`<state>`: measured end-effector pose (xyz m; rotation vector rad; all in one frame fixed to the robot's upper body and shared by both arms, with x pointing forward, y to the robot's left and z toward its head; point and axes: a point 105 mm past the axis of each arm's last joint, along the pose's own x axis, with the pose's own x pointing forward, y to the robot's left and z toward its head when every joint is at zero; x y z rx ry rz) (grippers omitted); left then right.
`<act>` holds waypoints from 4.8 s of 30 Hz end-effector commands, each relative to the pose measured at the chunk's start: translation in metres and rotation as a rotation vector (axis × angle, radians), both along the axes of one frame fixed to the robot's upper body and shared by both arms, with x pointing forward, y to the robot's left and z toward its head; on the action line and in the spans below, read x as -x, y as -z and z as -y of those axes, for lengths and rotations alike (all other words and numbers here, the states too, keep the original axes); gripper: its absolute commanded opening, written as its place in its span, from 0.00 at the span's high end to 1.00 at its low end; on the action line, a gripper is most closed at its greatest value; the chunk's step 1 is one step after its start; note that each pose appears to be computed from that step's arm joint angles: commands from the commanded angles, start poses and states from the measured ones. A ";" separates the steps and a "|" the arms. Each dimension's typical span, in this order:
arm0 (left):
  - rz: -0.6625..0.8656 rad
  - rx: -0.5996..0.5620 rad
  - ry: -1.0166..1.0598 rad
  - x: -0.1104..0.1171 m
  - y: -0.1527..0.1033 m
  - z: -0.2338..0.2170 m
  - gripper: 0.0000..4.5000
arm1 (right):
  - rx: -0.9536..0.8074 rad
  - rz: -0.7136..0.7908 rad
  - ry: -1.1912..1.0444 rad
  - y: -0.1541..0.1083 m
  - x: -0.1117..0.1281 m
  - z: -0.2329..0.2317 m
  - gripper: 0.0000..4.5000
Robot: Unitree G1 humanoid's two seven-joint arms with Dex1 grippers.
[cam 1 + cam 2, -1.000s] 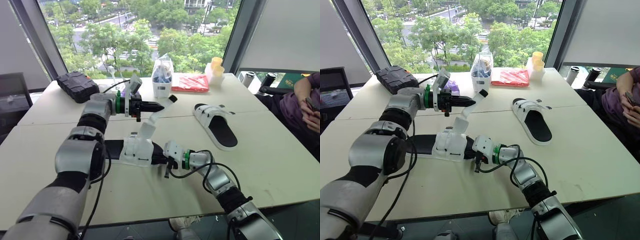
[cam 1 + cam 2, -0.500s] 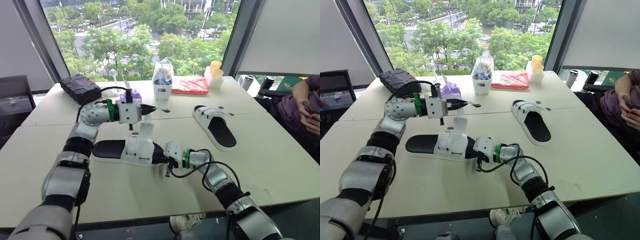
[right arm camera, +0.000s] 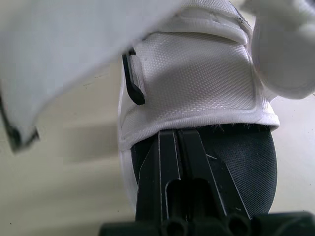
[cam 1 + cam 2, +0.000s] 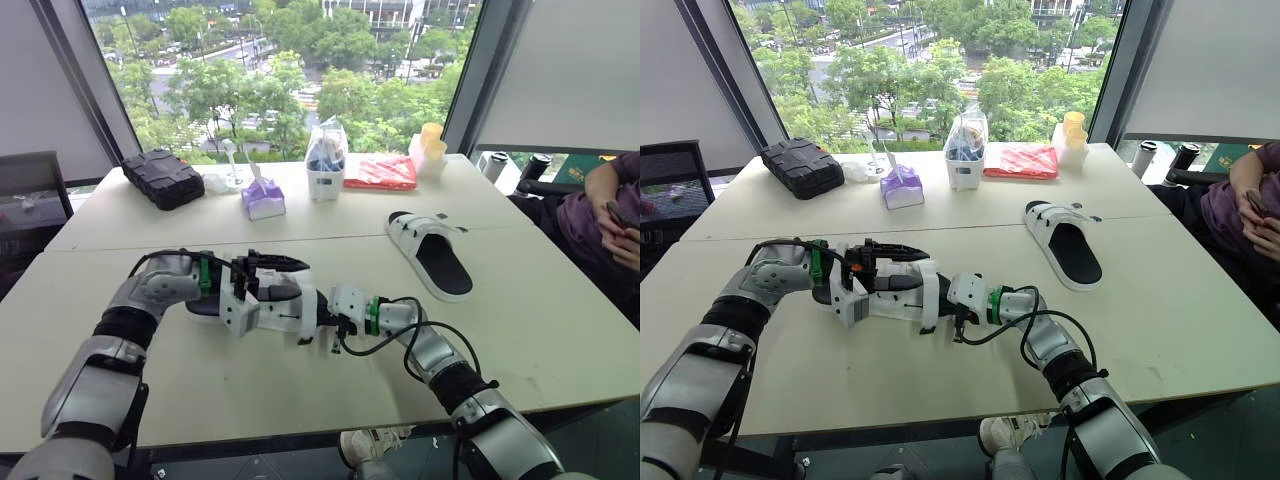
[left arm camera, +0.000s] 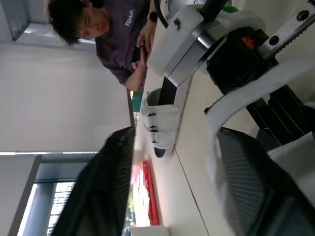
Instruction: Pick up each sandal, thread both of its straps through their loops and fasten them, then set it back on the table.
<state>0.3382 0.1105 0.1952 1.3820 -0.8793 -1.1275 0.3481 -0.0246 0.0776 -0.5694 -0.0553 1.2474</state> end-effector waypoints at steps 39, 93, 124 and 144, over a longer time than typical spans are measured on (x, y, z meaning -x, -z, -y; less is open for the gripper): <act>-1.698 0.600 -0.480 0.047 0.085 0.009 0.14 | 0.133 -0.100 0.006 0.034 -0.010 0.007 1.00; -2.020 0.311 -0.369 -0.006 0.050 -0.013 0.99 | 0.133 -0.129 0.007 0.044 0.000 0.009 1.00; -2.026 0.284 -0.340 -0.007 0.050 -0.010 0.99 | 0.135 -0.141 0.018 0.050 0.001 0.008 1.00; -2.065 0.253 -0.323 0.000 0.043 -0.017 0.99 | 0.143 -0.155 0.021 0.054 0.003 0.009 1.00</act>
